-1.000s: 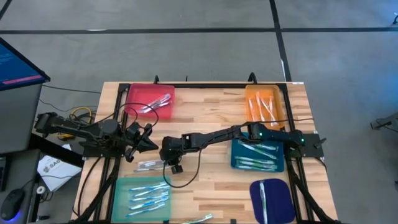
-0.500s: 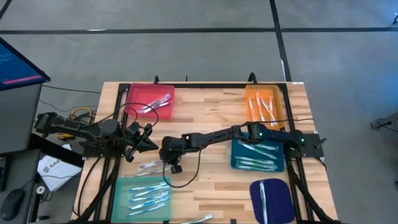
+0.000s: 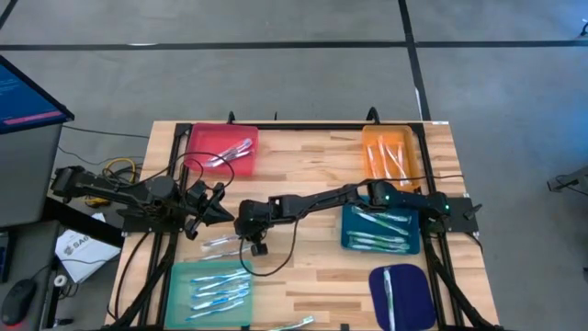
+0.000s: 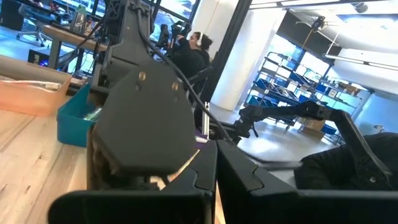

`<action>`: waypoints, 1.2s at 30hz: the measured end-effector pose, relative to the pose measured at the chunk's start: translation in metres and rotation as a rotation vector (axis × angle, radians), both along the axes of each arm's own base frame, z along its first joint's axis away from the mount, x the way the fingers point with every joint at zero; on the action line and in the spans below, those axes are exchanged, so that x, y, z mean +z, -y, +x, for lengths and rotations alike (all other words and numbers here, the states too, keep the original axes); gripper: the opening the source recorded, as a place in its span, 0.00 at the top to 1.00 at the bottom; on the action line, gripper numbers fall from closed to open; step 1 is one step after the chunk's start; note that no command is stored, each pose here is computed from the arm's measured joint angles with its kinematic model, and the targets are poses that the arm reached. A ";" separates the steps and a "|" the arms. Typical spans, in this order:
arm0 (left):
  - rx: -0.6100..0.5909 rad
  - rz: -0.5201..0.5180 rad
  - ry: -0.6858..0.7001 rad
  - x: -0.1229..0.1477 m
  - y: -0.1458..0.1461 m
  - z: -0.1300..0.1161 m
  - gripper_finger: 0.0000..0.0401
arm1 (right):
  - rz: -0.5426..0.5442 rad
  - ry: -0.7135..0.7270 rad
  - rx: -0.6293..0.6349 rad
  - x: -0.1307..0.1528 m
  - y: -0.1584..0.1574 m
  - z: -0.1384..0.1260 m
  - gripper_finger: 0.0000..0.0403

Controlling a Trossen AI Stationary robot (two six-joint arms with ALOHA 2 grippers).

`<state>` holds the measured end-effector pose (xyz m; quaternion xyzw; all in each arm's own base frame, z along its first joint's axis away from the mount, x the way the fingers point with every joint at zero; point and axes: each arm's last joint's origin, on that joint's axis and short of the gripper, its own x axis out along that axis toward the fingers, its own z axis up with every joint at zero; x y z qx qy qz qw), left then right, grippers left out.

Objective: Pick & Place Toothbrushes
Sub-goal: Put the violet toothbrush into the pink bin

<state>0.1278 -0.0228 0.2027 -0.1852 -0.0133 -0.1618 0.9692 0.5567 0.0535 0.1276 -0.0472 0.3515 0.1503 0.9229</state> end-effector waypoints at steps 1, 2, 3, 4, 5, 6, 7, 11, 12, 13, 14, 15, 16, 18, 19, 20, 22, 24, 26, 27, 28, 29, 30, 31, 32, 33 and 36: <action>0.000 0.000 0.000 0.000 0.000 0.000 1.00 | 0.001 0.008 -0.002 0.002 0.001 0.000 0.93; 0.000 0.000 0.000 0.000 0.000 0.000 1.00 | 0.002 0.010 -0.004 0.003 0.001 0.000 0.93; 0.000 0.000 0.000 0.000 0.000 0.000 1.00 | 0.002 0.011 -0.005 0.003 0.001 0.001 0.93; 0.000 0.000 0.000 0.000 0.000 0.000 1.00 | 0.002 0.007 -0.005 0.003 0.002 0.000 0.94; 0.000 0.000 0.000 0.000 0.000 0.000 1.00 | 0.001 0.003 -0.005 0.002 0.002 0.000 0.96; 0.000 0.000 0.000 0.000 0.000 0.000 1.00 | 0.001 0.003 -0.005 0.002 0.002 0.000 0.97; 0.000 0.000 0.000 0.000 0.000 0.000 1.00 | 0.001 0.004 -0.006 0.002 0.002 0.000 0.98; 0.000 0.000 0.000 0.000 0.000 0.000 1.00 | 0.016 -0.001 -0.030 0.003 0.006 0.000 0.94; 0.000 0.000 0.000 0.000 0.000 0.000 1.00 | 0.020 -0.003 -0.038 0.003 0.007 0.000 0.93; 0.000 0.000 0.000 0.000 0.000 0.000 1.00 | 0.021 -0.003 -0.042 0.003 0.008 0.001 0.92; 0.000 0.000 0.000 0.000 0.000 0.000 1.00 | 0.022 -0.003 -0.044 0.003 0.009 0.001 0.91; 0.000 0.000 0.000 0.000 0.000 0.000 1.00 | 0.022 -0.005 -0.045 0.003 0.010 0.001 0.90; 0.000 0.000 0.000 0.000 0.000 0.000 1.00 | 0.021 -0.008 -0.047 0.002 0.010 0.000 0.90; 0.000 0.000 0.000 0.000 0.000 0.000 1.00 | 0.018 -0.013 -0.048 0.002 0.013 0.000 0.89; 0.000 0.000 0.000 0.000 0.000 0.000 1.00 | 0.018 -0.015 -0.050 0.002 0.014 0.000 0.89; 0.000 0.000 0.000 0.000 0.000 0.000 1.00 | 0.017 -0.016 -0.050 0.002 0.014 0.000 0.89; 0.000 0.000 0.000 0.000 0.000 0.000 1.00 | 0.018 -0.020 -0.052 0.002 0.014 0.000 0.89; 0.000 0.000 0.000 0.000 0.000 0.000 1.00 | 0.018 -0.020 -0.051 0.002 0.014 0.000 0.89; 0.000 0.000 0.000 0.000 0.000 0.000 1.00 | 0.009 -0.018 -0.062 0.002 0.014 0.000 0.89; 0.000 0.000 0.000 0.000 0.000 0.000 1.00 | 0.001 -0.017 -0.071 0.002 0.015 0.000 0.91; 0.000 0.000 0.000 0.000 0.000 0.000 1.00 | -0.009 -0.017 -0.085 0.001 0.015 0.000 0.92; 0.000 0.000 0.000 0.000 0.000 0.000 1.00 | -0.016 -0.020 -0.093 0.001 0.015 0.000 0.95; 0.000 0.000 0.000 0.000 0.000 0.000 1.00 | -0.024 -0.022 -0.101 0.001 0.016 0.000 0.96; 0.000 0.000 0.000 0.000 0.000 0.000 1.00 | -0.030 -0.024 -0.109 0.001 0.016 0.000 0.96; 0.000 0.000 0.000 0.000 0.000 0.000 1.00 | -0.027 -0.027 -0.118 0.001 0.017 0.000 0.96; 0.000 0.000 0.000 0.000 0.000 0.000 1.00 | -0.024 -0.028 -0.129 0.001 0.018 0.000 0.95; 0.000 0.000 0.000 0.000 0.000 0.000 1.00 | -0.013 -0.037 -0.151 0.000 0.022 0.000 0.93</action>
